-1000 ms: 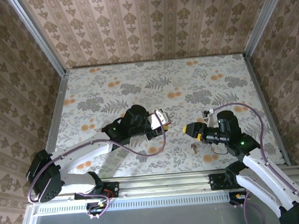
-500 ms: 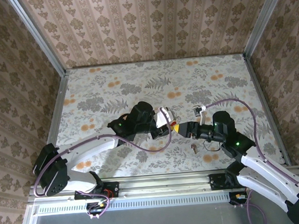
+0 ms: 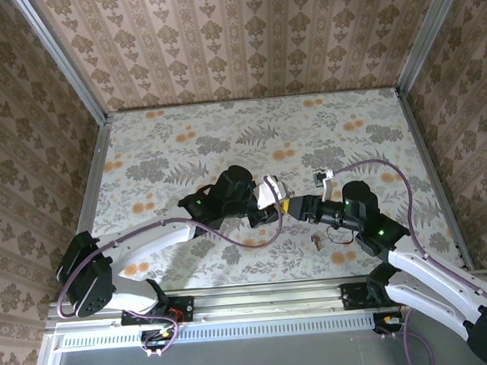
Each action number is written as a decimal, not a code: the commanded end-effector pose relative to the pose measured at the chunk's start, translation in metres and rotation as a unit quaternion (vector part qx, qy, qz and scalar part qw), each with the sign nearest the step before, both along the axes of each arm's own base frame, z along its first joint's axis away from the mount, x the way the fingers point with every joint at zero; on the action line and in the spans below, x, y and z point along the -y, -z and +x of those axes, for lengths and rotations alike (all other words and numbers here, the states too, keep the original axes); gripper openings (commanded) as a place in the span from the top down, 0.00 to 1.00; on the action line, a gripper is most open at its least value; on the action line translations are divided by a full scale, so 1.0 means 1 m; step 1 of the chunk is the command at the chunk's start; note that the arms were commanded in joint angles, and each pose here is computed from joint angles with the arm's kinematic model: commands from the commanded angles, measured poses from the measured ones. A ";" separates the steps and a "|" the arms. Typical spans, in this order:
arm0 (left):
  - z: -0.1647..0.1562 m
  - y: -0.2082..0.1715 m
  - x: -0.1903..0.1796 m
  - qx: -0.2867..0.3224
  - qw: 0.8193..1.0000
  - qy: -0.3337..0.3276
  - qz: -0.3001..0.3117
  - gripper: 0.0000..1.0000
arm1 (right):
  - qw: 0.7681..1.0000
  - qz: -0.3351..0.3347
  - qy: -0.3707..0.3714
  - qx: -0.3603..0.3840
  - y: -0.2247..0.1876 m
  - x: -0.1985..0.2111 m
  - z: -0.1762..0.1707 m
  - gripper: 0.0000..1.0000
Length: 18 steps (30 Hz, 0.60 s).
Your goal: Unlock with the key
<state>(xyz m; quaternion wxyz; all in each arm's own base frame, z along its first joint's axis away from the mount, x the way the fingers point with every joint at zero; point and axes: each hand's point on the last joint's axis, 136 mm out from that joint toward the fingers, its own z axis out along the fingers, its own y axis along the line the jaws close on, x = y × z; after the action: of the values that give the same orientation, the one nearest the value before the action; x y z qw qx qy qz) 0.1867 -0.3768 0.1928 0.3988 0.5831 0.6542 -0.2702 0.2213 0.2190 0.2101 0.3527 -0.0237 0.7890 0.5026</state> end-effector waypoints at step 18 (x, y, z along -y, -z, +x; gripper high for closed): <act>0.004 -0.026 0.016 0.015 0.999 -0.007 -0.044 0.64 | 0.999 -0.021 0.042 -0.011 0.006 0.006 0.010 0.93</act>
<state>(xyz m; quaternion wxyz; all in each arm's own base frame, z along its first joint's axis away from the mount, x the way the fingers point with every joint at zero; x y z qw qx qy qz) 0.1868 -0.3835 0.1843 0.3909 0.5848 0.6605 -0.2627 0.2299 0.2208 0.2027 0.3542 -0.0060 0.7950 0.4925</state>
